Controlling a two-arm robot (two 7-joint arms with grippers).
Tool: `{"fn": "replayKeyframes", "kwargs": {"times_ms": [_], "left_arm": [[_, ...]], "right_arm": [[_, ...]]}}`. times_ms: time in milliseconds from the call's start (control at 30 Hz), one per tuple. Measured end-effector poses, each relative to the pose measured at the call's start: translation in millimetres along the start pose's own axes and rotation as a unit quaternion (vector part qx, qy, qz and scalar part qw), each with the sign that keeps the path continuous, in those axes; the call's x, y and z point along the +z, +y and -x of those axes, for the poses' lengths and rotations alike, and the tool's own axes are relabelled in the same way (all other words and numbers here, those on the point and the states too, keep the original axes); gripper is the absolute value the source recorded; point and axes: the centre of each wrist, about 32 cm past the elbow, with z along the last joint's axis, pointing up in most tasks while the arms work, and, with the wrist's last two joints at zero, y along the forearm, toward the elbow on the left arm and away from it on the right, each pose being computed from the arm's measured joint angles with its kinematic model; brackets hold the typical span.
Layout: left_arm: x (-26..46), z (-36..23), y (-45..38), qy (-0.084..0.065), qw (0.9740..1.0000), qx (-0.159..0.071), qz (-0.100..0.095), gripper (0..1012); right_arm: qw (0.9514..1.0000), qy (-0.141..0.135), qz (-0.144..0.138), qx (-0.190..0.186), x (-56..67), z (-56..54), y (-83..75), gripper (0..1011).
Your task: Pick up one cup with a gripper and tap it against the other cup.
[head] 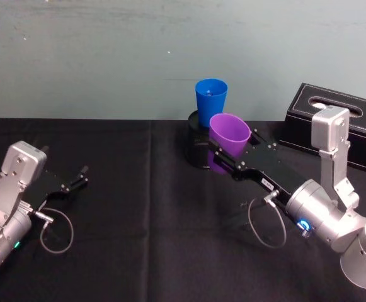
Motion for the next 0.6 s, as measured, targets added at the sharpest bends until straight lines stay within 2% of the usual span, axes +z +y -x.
{"fn": "replayKeyframes", "kwargs": {"times_ms": [233, 600], "left_arm": [[0.0, 0.0, 0.0, 0.000, 1.0000, 0.000, 0.000, 1011], [0.0, 0.0, 0.0, 0.000, 1.0000, 0.000, 0.000, 1011]], "right_arm": [[0.9999, -0.001, 0.007, -0.009, -3.3, 7.1, -9.2, 726], [0.9994, 0.005, 0.004, -0.033, -17.4, 17.2, -22.8, 726]]}}
